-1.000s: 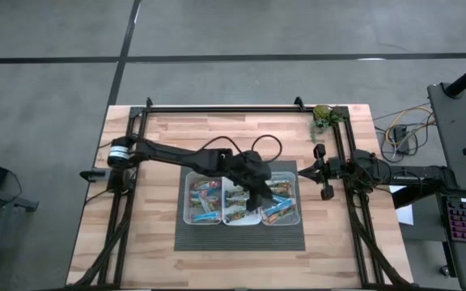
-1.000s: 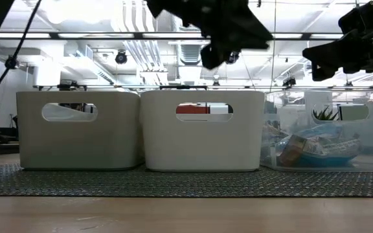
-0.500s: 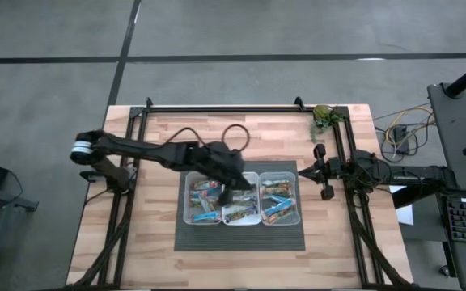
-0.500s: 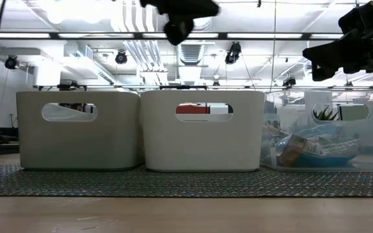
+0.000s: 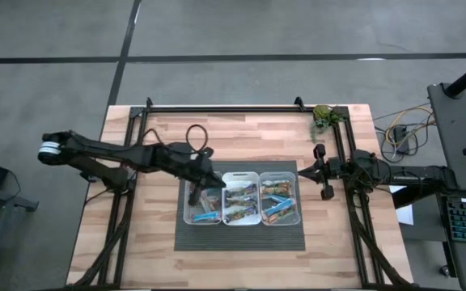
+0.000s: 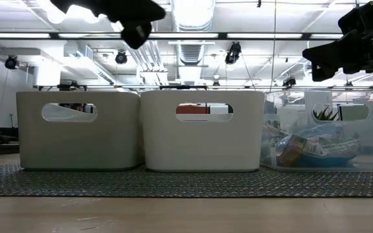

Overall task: Pick and place Granola Bars by type
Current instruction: Return to Home Position

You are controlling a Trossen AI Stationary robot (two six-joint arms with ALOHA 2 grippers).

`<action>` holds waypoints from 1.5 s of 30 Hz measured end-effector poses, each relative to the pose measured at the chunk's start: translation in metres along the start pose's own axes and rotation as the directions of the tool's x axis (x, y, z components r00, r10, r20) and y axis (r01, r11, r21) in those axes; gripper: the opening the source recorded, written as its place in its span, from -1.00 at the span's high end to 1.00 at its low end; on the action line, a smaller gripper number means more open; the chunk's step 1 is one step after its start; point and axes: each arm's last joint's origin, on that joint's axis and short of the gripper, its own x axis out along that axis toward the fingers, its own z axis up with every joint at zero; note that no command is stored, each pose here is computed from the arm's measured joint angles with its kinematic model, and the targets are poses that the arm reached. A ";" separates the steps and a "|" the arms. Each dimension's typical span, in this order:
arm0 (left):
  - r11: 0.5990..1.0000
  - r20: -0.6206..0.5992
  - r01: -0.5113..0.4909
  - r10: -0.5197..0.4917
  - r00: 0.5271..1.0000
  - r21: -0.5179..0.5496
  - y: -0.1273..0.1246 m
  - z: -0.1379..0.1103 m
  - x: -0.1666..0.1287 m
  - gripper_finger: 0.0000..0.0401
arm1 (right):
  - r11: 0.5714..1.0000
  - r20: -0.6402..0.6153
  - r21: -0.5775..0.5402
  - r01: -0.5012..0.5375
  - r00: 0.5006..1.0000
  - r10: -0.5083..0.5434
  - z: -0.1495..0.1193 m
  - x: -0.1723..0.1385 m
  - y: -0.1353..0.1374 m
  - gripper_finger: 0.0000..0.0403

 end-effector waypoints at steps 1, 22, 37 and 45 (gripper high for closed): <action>1.000 0.001 -0.001 0.001 1.000 0.021 0.000 -0.003 -0.004 1.00 | 1.000 -0.001 0.000 0.000 1.000 0.000 0.000 0.000 0.000 0.96; 0.998 0.122 -0.026 0.019 0.992 0.056 0.001 -0.071 -0.065 1.00 | 1.000 -0.003 0.001 0.000 1.000 0.000 0.000 0.000 0.000 0.96; 0.984 0.291 0.002 -0.055 0.955 0.178 -0.006 -0.097 -0.102 1.00 | 1.000 -0.003 0.000 0.000 1.000 0.000 0.000 0.000 0.000 0.96; 0.980 0.324 0.057 -0.118 0.939 0.191 -0.006 -0.123 -0.112 1.00 | 1.000 -0.002 0.000 0.000 1.000 0.000 0.000 0.000 0.000 0.96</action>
